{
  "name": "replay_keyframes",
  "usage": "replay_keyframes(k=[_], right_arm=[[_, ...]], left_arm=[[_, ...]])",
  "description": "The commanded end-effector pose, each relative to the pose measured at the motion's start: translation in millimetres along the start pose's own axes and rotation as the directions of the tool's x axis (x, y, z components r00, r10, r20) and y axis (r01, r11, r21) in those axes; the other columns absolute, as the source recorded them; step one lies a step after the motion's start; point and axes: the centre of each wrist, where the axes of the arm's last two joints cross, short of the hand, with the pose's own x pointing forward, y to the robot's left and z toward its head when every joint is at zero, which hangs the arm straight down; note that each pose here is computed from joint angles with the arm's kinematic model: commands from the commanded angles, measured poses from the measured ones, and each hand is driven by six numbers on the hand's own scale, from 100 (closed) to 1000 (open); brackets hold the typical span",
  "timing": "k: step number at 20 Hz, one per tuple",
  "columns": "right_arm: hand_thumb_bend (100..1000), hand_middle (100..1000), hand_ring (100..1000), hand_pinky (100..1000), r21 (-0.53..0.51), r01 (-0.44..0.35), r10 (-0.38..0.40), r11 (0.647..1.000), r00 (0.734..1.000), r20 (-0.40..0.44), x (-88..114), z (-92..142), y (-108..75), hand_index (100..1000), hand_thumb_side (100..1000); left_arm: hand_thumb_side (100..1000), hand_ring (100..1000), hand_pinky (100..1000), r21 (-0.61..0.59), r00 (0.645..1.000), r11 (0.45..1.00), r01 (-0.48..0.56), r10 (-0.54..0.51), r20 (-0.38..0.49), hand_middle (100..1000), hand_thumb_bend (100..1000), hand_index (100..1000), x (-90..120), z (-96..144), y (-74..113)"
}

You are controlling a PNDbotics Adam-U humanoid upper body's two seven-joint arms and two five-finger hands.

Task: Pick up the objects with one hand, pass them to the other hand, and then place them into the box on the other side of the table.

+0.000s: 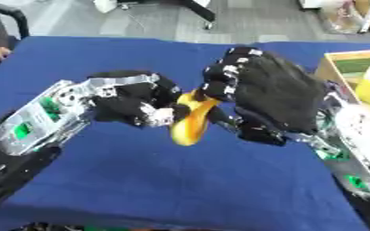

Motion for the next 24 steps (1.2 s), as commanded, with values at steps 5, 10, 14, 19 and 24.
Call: replay_keyframes(k=[5,10,14,19,24], right_arm=[[106,431,455,582,-0.026,-0.019,0.018,0.999,1.0,-0.011,-6,2,-2.6,389,100],[104,424,456,588,-0.049,-0.014,0.013,0.999,1.0,-0.007,-7,4,-7.9,390,100],[106,423,456,591,-0.065,-0.012,0.011,0.998,1.0,-0.007,-8,9,-16.1,392,100],[104,417,454,595,-0.089,-0.008,0.006,0.996,1.0,-0.026,-12,20,-30.4,391,100],[100,410,449,597,-0.093,-0.021,0.012,0.995,0.995,-0.097,-29,40,-38.0,386,100]], left_arm=[[494,536,636,0.051,0.999,0.998,0.041,-0.04,-0.02,497,191,606,7,6,4.0],[625,574,648,0.14,0.996,0.987,0.083,-0.077,-0.054,551,345,659,3,13,10.8],[630,594,657,0.242,0.991,0.961,0.131,-0.118,-0.068,577,380,683,1,24,20.5],[630,620,671,0.389,0.979,0.898,0.205,-0.18,-0.1,615,409,707,-2,44,34.8],[630,632,676,0.546,0.967,0.799,0.252,-0.189,-0.17,632,433,720,-21,67,49.3]])
